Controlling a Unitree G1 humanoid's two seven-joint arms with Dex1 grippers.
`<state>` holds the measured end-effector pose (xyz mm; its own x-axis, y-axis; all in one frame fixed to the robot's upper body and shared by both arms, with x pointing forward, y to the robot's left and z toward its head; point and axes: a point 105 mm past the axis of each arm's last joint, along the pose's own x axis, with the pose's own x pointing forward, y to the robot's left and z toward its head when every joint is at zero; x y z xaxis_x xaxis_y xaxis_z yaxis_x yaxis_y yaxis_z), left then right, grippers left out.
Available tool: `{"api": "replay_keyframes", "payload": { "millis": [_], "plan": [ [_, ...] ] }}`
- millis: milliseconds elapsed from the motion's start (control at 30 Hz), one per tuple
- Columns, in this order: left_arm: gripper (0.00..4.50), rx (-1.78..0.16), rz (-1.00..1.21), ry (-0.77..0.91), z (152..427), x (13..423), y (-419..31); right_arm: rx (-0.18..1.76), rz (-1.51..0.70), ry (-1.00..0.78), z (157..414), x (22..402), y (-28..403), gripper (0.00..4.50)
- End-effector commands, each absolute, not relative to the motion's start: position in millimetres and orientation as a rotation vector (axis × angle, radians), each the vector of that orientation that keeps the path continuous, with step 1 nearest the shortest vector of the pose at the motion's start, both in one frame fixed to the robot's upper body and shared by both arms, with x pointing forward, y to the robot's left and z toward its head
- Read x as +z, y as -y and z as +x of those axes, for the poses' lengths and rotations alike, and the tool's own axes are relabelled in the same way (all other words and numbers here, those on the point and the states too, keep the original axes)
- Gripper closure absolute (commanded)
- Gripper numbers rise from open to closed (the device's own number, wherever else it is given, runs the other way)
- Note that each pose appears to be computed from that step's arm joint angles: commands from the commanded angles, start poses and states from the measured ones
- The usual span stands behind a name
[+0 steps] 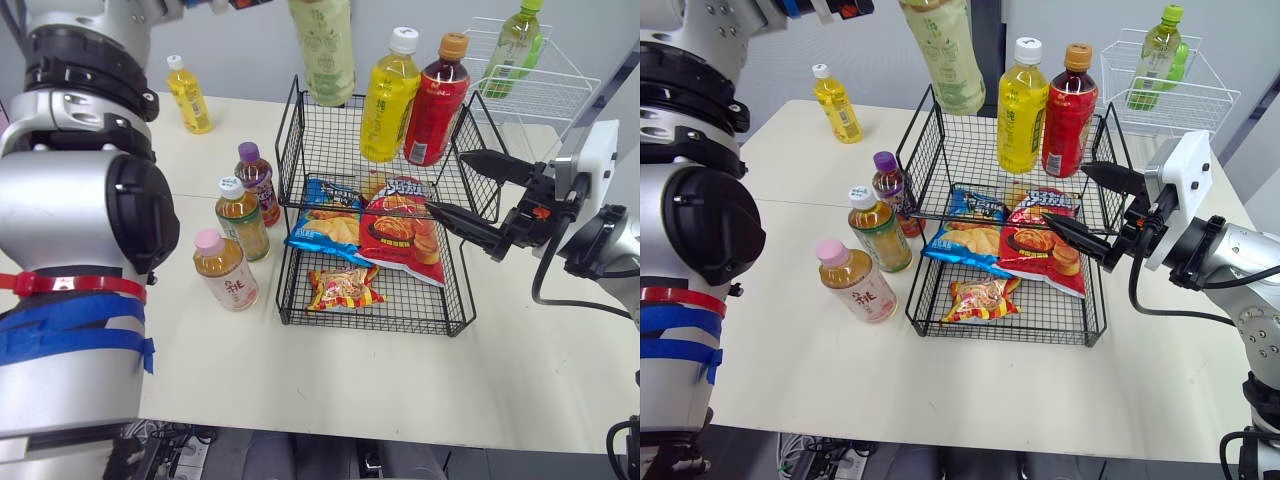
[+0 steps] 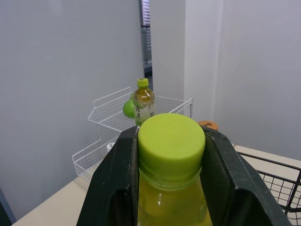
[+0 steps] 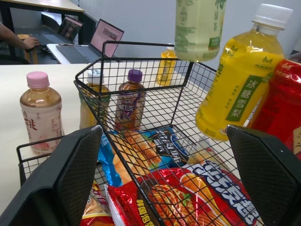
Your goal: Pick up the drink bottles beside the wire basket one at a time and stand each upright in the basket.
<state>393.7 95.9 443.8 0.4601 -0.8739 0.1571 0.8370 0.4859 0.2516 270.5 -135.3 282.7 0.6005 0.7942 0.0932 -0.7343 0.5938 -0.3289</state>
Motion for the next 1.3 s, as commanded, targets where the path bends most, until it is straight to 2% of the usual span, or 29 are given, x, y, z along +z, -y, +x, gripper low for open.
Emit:
{"api": "replay_keyframes", "payload": {
  "millis": [33,367,733,800,1067,1300],
  "plan": [
    [3.15,-1.061,0.158,0.349,389.4,454.9,-90.9,0.859,-0.297,0.313,262.7,298.9,141.0,0.00],
    [3.15,-1.065,0.137,0.235,409.5,413.1,-74.7,0.815,-0.317,0.358,259.4,314.7,150.2,0.00],
    [3.15,-1.070,0.143,0.186,414.1,399.1,-68.2,0.826,-0.330,0.338,257.8,310.1,147.2,0.00],
    [2.43,-1.070,0.162,0.186,413.9,398.5,-69.2,0.826,-0.329,0.337,257.7,309.7,147.4,0.00],
    [0.02,-1.081,0.195,0.211,406.9,407.0,-84.0,0.832,-0.330,0.342,258.9,310.4,147.3,0.00],
    [0.02,-1.062,0.255,0.271,392.0,426.7,-114.5,0.828,-0.338,0.348,259.6,312.5,148.1,0.00]
  ]
}}
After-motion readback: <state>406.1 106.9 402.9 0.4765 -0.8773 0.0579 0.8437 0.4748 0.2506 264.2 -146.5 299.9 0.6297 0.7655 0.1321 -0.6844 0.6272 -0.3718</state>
